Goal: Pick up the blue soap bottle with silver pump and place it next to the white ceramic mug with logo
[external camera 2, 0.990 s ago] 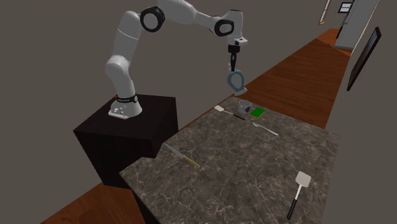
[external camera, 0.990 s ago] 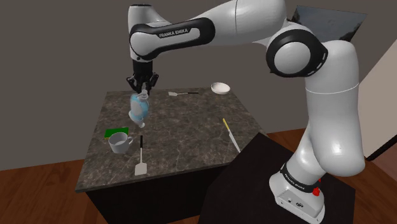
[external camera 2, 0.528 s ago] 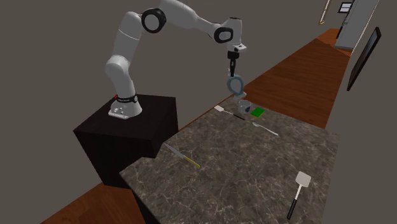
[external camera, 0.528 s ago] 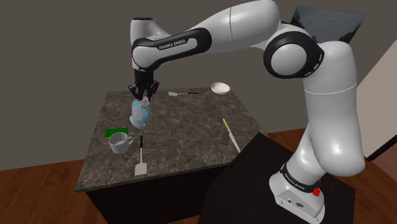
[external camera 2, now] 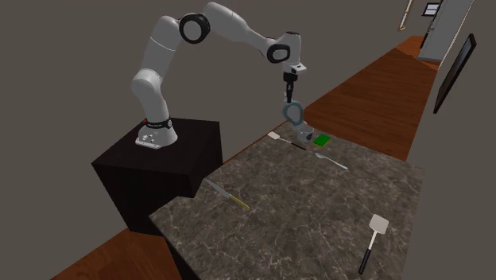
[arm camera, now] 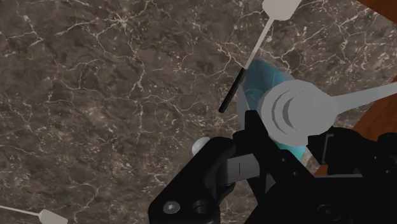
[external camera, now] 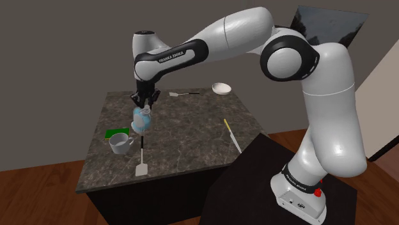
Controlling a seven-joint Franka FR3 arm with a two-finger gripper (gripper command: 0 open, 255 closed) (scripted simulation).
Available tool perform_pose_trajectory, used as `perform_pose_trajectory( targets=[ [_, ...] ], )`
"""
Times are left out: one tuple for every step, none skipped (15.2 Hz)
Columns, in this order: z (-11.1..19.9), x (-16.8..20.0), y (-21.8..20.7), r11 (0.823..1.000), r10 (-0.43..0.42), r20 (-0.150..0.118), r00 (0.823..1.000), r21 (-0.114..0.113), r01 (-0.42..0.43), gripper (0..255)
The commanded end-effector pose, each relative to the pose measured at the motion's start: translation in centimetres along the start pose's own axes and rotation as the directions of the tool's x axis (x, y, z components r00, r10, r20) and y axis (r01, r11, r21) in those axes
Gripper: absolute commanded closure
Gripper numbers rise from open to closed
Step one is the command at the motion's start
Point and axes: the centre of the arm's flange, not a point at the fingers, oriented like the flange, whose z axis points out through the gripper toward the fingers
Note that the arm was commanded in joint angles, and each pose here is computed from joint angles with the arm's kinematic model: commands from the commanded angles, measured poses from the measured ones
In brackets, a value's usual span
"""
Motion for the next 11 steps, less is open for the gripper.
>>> perform_pose_trajectory(
  targets=[
    [1.0,-0.1,0.1,1.0,0.0,-0.001,1.0,0.0,0.0,255],
    [1.5,-0.1,0.1,1.0,0.0,-0.001,1.0,0.0,0.0,255],
    [2.0,-0.2,0.1,1.0,0.0,-0.001,1.0,0.0,0.0,255],
    [2.6,-0.2,0.2,1.0,0.0,-0.001,1.0,0.0,0.0,255],
    [3.1,-0.2,0.2,1.0,0.0,-0.001,1.0,0.0,0.0,255],
    [3.6,-0.3,0.2,1.0,0.0,-0.001,1.0,0.0,0.0,255],
    [4.1,-0.3,0.2,1.0,0.0,-0.001,1.0,0.0,0.0,255],
    [4.7,-0.3,0.3,1.0,0.0,-0.001,1.0,0.0,0.0,255],
    [5.2,-0.4,0.3,1.0,0.0,-0.001,1.0,0.0,0.0,255],
    [5.7,-0.4,0.3,1.0,0.0,-0.001,1.0,0.0,0.0,255],
    [6.3,-0.5,0.4,1.0,0.0,-0.001,1.0,0.0,0.0,255]
  ],
)
